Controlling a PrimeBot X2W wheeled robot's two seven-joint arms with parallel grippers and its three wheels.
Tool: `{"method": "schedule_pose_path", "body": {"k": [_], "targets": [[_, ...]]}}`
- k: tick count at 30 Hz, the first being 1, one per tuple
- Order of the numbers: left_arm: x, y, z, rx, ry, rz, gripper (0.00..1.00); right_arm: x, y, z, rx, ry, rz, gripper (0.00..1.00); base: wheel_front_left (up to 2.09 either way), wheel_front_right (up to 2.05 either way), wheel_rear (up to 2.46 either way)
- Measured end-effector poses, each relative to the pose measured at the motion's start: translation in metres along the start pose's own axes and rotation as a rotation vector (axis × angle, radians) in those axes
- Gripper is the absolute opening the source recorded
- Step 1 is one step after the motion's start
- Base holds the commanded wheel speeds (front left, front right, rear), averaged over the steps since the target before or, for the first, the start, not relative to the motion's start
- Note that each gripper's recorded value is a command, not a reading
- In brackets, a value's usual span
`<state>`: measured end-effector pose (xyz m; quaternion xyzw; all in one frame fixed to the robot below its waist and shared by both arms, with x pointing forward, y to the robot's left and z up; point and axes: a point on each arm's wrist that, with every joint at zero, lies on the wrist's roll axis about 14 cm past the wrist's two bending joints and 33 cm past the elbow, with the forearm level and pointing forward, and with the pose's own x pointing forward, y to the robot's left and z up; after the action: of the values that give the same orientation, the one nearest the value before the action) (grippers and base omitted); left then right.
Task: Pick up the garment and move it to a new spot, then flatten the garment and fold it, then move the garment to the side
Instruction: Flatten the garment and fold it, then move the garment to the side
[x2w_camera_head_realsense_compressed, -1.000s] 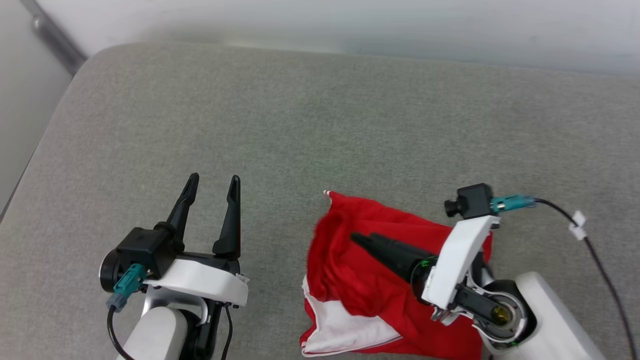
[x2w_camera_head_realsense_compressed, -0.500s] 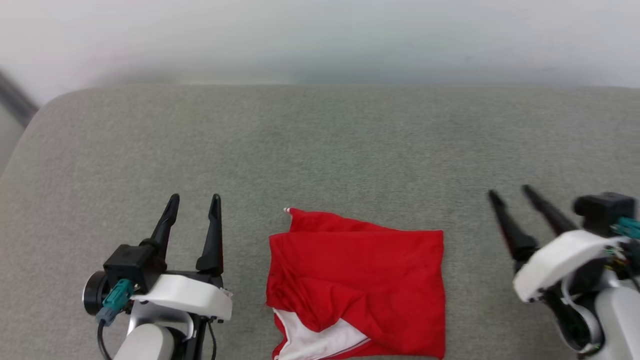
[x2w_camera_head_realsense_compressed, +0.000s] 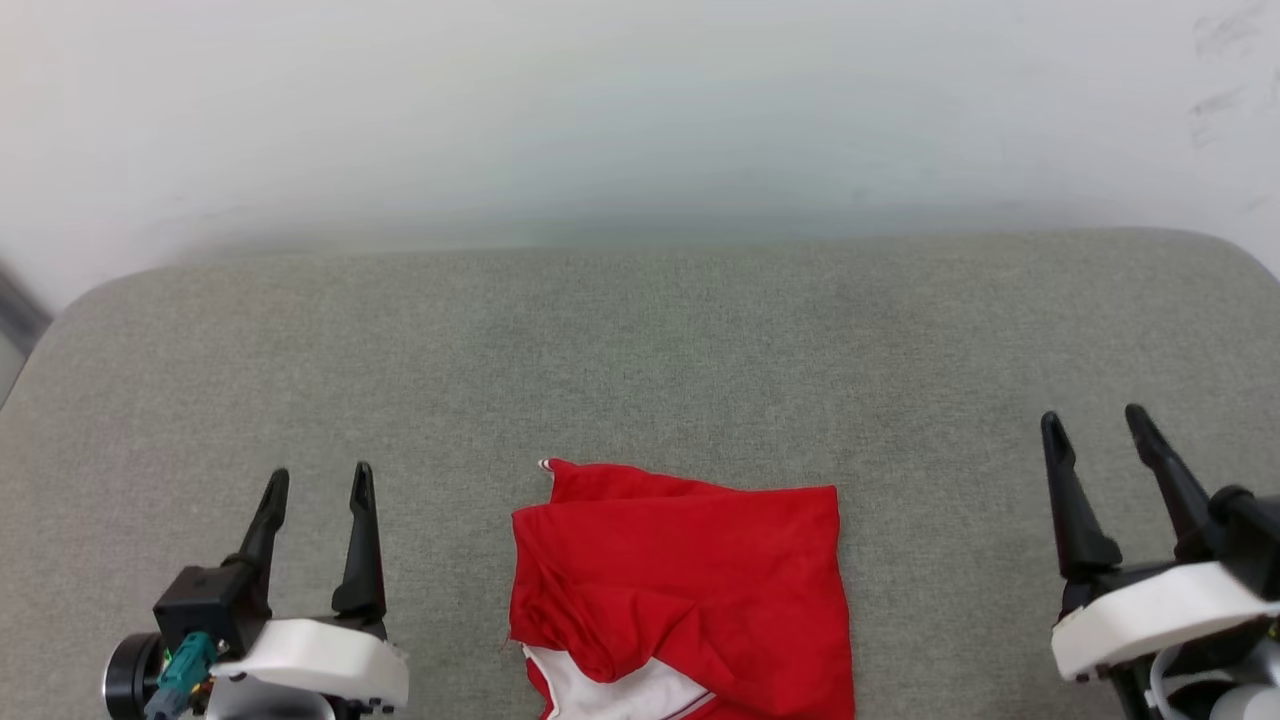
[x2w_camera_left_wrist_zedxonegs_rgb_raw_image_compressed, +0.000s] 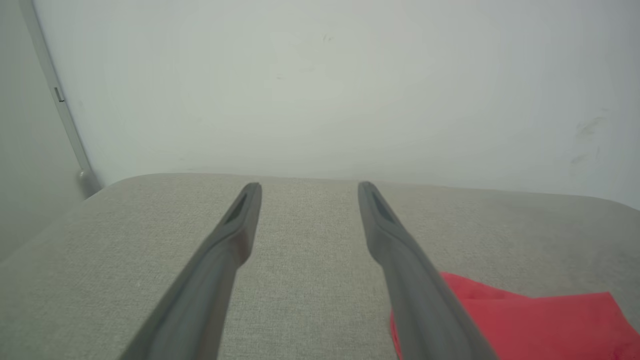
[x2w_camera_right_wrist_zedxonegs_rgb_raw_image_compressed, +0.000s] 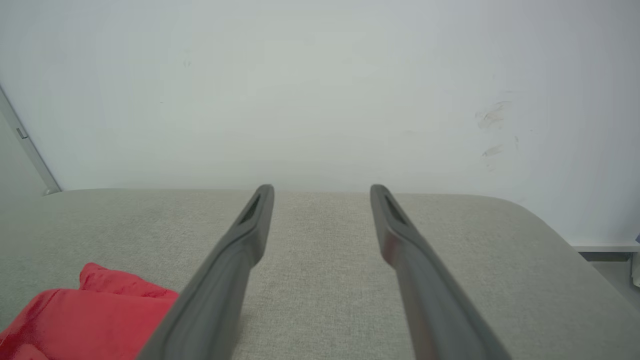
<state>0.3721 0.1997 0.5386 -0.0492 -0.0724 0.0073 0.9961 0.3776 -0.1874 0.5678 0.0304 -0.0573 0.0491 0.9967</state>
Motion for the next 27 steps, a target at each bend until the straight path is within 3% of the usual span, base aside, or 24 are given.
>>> {"method": "schedule_pose_path", "body": {"k": [18, 22, 27], "targets": [[-0.014, 0.007, -0.007, 0.026, 0.022, 0.018, 1.00, -0.011, 0.022, -0.003, 0.031, 0.024, 0.033, 1.00, 0.00, 0.00, 0.00], [-0.012, 0.007, -0.006, 0.029, 0.014, 0.020, 1.00, -0.010, 0.018, -0.007, 0.031, 0.046, 0.019, 1.00, 0.00, 0.00, 0.00], [0.000, 0.006, 0.001, 0.027, -0.016, 0.019, 1.00, -0.007, -0.006, -0.040, 0.099, 0.176, -0.027, 1.00, 0.00, 0.00, 0.00]]}}
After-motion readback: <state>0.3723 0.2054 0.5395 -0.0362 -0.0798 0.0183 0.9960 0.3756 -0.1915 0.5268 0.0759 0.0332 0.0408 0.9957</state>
